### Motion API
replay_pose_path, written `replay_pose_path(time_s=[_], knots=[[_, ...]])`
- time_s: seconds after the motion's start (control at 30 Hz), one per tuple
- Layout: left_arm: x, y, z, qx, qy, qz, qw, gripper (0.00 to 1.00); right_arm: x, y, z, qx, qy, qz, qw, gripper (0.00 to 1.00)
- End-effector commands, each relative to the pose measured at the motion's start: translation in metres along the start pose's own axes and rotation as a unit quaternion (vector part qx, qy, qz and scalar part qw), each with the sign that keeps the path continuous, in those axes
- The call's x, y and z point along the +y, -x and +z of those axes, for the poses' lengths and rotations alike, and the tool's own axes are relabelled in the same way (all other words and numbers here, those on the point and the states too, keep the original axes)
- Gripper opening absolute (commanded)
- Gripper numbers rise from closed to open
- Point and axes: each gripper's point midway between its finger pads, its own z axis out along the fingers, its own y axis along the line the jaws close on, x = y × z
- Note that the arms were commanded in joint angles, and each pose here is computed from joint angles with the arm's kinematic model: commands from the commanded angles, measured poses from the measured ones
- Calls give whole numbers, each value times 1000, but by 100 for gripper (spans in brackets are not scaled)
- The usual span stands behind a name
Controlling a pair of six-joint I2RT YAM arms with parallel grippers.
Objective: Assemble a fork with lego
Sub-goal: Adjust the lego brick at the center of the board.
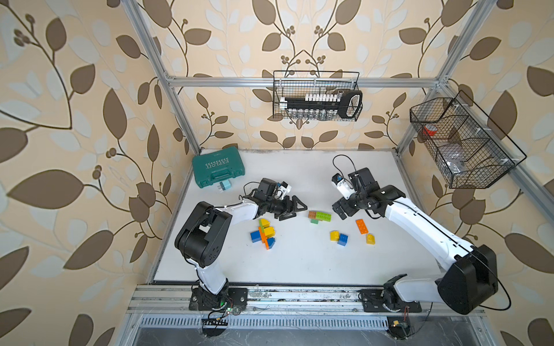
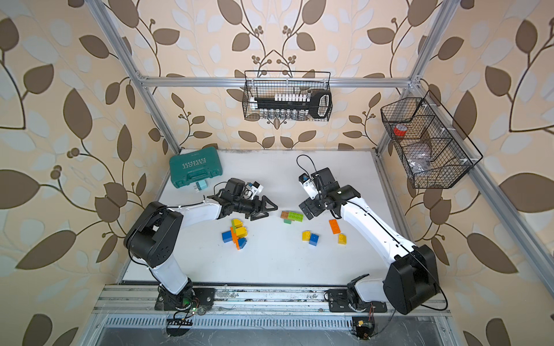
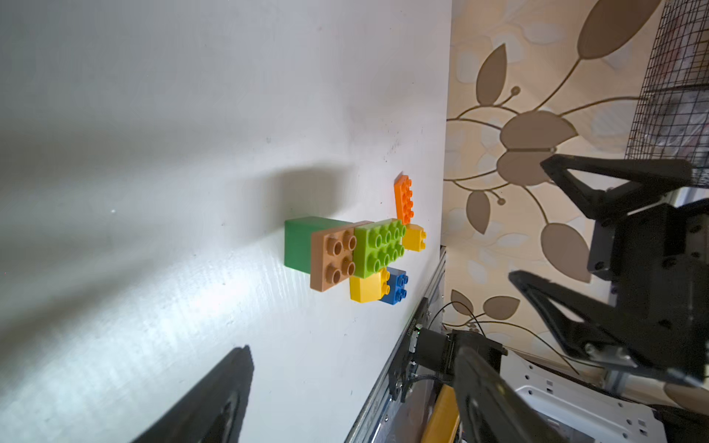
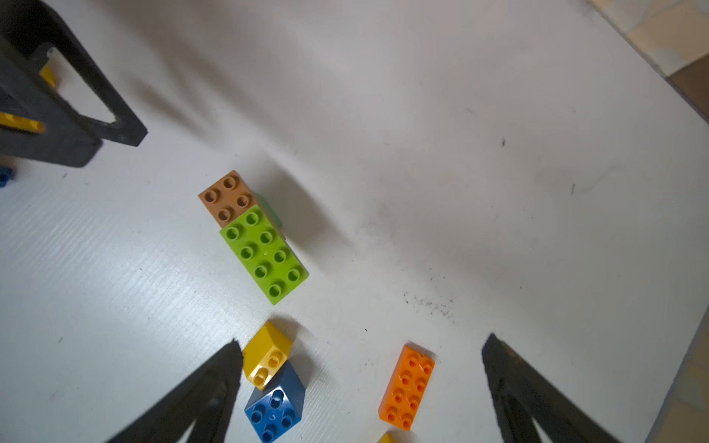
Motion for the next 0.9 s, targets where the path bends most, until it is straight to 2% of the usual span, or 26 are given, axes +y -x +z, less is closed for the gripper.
replay_pose_path(time_s=[0.0,0.17,0.3,0.37,0.43,0.53,0.63,0.87], knots=[[-7,6,-14,-15,33,46,998,86,-19,0,-7,-19,-31,86,996,100],[-11,10,-17,-18,36,51,998,86,-38,-31,5,46,-58,116,990,99],[-10,14,-20,-19,36,48,998,86,-51,-45,13,52,-61,158,984,97],[-10,16,-22,-21,34,46,998,86,-53,-51,16,64,-60,177,980,91],[-8,17,-23,-19,36,40,998,86,-55,-67,23,110,-62,188,974,86],[-5,18,-22,-16,35,34,999,85,-58,-93,34,187,-74,202,959,72],[-1,17,-20,-14,32,24,999,84,-51,-112,44,231,-65,210,948,58],[3,17,-19,-10,21,11,1000,83,-52,-129,52,276,-58,223,933,61]])
